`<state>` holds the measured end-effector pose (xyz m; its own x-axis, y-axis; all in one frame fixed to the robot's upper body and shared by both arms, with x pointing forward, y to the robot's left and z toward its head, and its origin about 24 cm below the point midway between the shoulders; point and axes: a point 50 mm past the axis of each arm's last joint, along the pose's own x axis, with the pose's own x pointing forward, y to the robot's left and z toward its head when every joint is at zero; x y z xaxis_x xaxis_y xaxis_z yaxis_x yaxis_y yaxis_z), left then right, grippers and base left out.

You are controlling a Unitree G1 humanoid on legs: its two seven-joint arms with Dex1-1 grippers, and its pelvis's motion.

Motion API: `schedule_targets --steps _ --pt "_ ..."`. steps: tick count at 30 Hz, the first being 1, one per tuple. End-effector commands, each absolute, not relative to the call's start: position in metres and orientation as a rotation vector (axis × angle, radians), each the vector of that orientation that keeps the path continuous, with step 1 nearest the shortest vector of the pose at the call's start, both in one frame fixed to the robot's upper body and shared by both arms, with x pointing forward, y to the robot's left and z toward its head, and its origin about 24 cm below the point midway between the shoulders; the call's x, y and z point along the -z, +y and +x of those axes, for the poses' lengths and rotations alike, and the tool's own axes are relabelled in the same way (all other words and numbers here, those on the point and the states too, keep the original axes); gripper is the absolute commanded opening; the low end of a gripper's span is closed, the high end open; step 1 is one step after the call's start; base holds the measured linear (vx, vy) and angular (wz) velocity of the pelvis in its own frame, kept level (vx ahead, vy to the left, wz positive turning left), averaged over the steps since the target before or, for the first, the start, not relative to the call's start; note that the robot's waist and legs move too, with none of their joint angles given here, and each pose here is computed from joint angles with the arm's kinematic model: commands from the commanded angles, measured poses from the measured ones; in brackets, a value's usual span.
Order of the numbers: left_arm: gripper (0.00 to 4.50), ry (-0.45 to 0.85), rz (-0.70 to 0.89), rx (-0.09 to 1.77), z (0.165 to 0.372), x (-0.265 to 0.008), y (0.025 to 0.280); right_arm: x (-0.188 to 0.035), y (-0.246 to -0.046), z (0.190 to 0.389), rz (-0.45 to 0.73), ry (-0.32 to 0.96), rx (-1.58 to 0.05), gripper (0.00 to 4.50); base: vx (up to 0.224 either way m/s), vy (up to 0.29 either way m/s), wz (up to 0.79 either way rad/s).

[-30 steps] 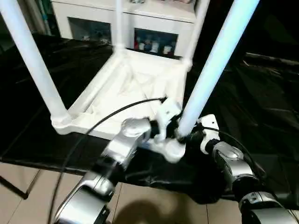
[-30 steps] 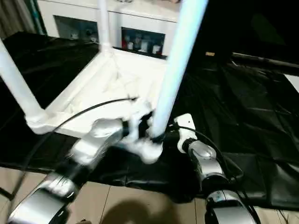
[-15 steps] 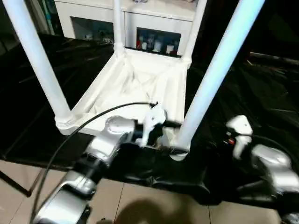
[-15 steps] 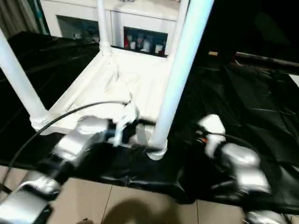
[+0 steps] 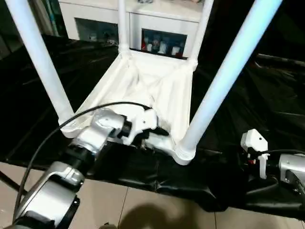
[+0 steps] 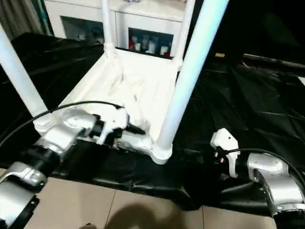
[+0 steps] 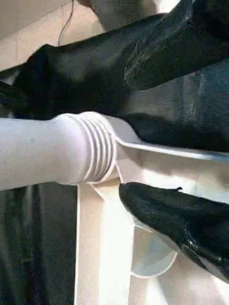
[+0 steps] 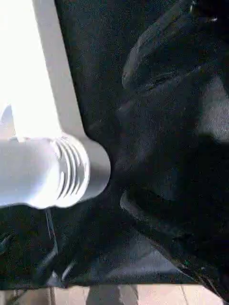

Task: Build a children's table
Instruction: Rotate table base

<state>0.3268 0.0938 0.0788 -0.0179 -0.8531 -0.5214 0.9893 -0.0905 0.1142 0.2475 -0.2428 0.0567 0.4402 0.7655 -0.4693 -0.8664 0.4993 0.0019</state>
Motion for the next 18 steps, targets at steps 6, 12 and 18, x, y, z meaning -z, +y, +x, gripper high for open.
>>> schedule_targets --steps 6,12,18 --pt "2.72 0.362 0.68 1.581 0.339 -0.083 0.096 -0.07 -0.239 0.237 -0.238 0.478 -1.089 3.81 0.0 0.0 0.0" --pt "2.25 0.393 0.787 1.547 0.343 -0.075 0.1 -0.073 -0.236 0.236 -0.237 0.487 -1.104 3.81 0.0 0.0 0.0" --pt "1.82 0.414 0.82 1.527 0.344 -0.07 0.102 -0.073 -0.234 0.233 -0.233 0.496 -1.111 3.81 0.0 0.0 0.0"
